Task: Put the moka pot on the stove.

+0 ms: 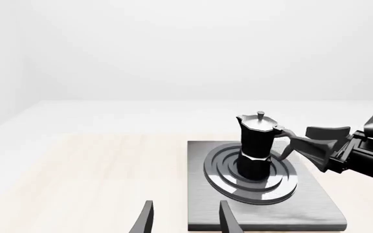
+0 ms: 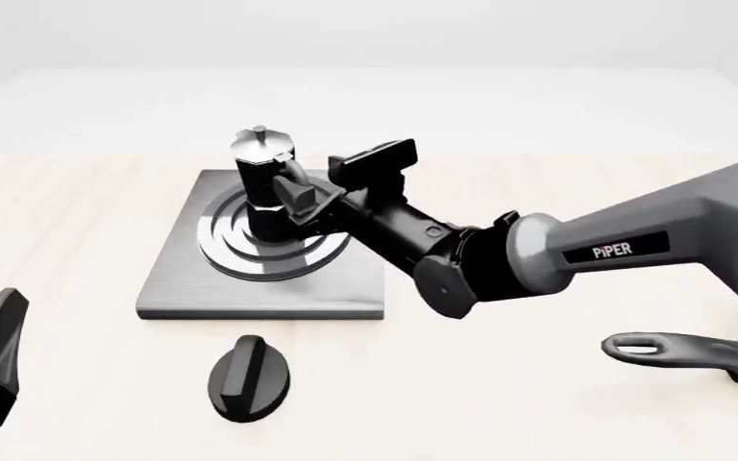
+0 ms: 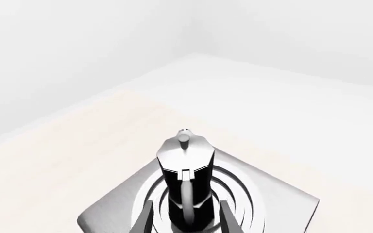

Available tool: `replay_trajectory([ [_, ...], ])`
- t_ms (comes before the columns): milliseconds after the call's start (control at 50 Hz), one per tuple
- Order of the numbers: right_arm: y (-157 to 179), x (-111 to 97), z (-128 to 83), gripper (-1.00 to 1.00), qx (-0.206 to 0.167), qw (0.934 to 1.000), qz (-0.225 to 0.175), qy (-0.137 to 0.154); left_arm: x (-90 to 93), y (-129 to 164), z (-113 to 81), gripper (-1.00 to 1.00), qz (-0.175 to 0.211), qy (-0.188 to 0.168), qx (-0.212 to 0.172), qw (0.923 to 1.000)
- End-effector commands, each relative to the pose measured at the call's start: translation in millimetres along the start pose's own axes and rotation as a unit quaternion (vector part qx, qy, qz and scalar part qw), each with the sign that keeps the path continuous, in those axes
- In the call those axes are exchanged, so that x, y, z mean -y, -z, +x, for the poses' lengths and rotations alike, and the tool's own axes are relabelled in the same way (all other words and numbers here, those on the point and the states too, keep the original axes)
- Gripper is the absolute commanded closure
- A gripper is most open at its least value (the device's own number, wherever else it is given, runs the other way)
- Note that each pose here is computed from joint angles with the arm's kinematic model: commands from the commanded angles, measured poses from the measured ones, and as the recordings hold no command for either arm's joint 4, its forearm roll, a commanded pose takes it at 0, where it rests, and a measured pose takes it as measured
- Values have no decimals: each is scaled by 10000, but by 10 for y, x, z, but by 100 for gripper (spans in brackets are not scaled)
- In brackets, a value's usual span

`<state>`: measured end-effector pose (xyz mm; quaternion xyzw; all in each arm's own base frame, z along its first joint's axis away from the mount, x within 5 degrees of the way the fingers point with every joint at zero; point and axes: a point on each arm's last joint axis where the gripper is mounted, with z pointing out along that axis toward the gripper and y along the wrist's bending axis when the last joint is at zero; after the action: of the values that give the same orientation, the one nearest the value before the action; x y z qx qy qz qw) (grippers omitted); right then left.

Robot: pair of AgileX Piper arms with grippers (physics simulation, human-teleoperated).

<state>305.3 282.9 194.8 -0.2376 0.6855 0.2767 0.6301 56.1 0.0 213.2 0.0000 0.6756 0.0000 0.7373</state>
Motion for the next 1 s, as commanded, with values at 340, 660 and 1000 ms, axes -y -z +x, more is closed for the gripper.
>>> replay_trajectory([
  [340, 204, 53, -51, -100, 24, 10000, 70, 12, 0, 0, 0, -100, 0, 0, 0, 10000],
  [660, 318, 99, -79, -100, 30, 9999, 135, 27, 0, 0, 0, -100, 0, 0, 0, 10000],
  [1000, 434, 125, -106, -100, 27, 9998, 177, 51, 0, 0, 0, -100, 0, 0, 0, 10000],
])
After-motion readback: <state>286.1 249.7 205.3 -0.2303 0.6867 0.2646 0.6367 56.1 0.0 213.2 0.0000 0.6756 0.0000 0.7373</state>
